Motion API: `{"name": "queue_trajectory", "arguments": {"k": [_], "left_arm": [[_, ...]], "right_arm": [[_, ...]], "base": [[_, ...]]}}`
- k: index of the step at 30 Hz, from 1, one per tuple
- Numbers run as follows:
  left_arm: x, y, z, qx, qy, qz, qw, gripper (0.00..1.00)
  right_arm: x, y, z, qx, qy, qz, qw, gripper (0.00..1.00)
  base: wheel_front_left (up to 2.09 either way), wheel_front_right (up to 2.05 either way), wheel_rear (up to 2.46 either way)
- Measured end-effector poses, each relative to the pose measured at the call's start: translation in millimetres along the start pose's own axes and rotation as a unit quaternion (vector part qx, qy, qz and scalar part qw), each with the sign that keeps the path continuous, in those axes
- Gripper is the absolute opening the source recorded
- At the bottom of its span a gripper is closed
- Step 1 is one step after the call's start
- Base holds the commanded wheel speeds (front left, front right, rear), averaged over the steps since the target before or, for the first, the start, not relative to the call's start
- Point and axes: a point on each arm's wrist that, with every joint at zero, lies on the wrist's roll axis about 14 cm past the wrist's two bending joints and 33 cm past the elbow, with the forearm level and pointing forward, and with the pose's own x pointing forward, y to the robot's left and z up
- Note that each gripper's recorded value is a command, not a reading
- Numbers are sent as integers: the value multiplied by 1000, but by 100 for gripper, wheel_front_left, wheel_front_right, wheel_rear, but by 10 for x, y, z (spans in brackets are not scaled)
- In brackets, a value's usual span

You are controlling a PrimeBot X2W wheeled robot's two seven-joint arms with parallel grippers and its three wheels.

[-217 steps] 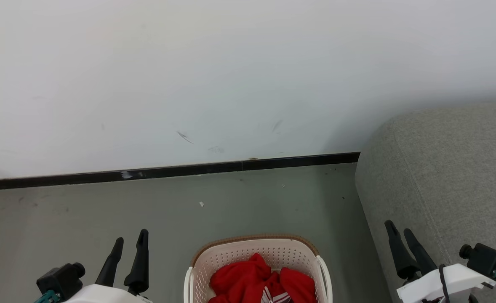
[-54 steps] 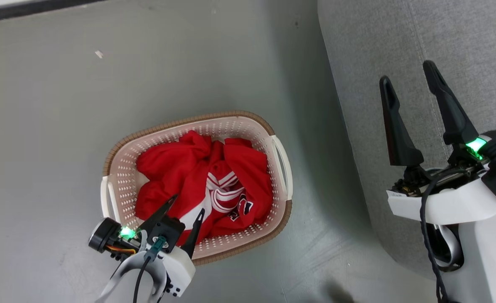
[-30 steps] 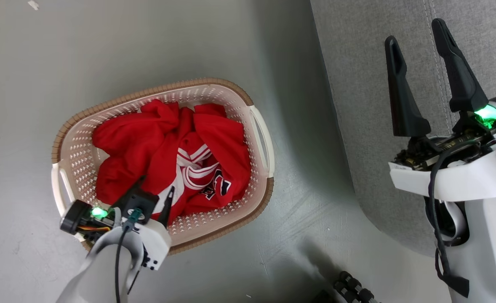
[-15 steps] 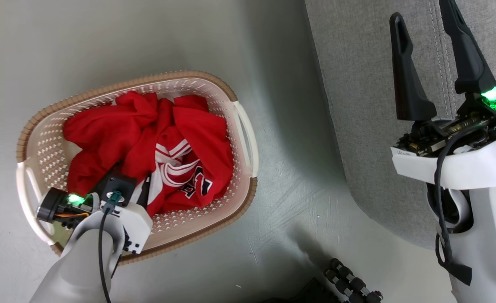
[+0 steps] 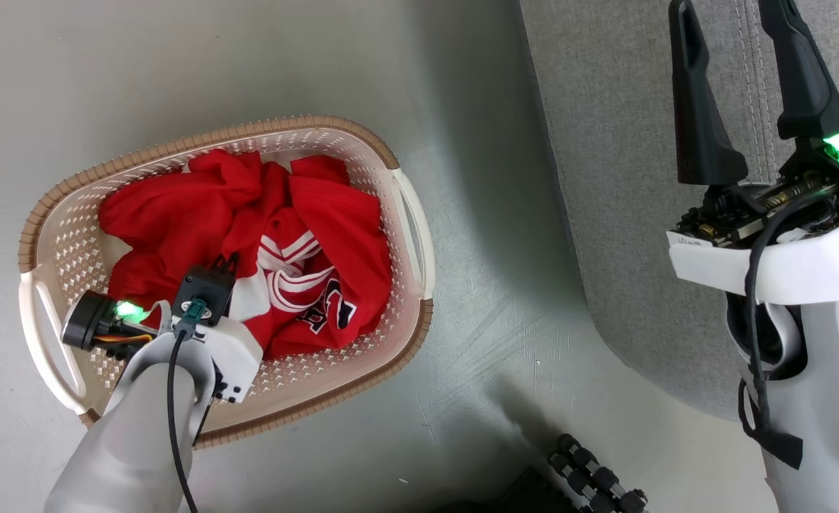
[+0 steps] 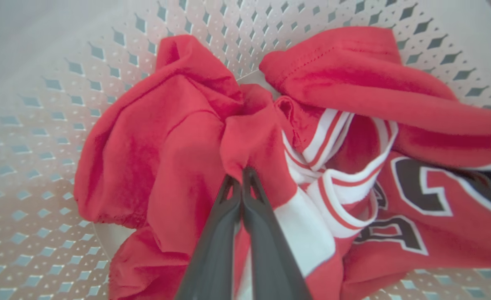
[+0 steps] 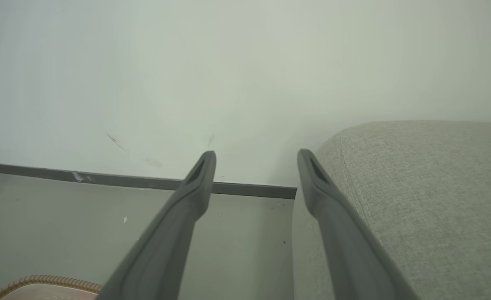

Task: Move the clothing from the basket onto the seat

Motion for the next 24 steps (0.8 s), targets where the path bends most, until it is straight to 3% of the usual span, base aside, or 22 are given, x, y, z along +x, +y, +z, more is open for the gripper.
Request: {"name": "queue_trajectory", "arguments": {"k": [15, 24], "left_arm": [[-44, 23, 639, -6, -90, 4, 996, 0], [-295, 187, 1068, -5, -156, 26, 987, 0]], "right_arm": [[46, -1, 87, 7, -12, -2, 1000, 100], [61, -2, 199, 0, -23, -3, 1000, 100]], "base": [[0, 0, 0], [0, 0, 0]]}}
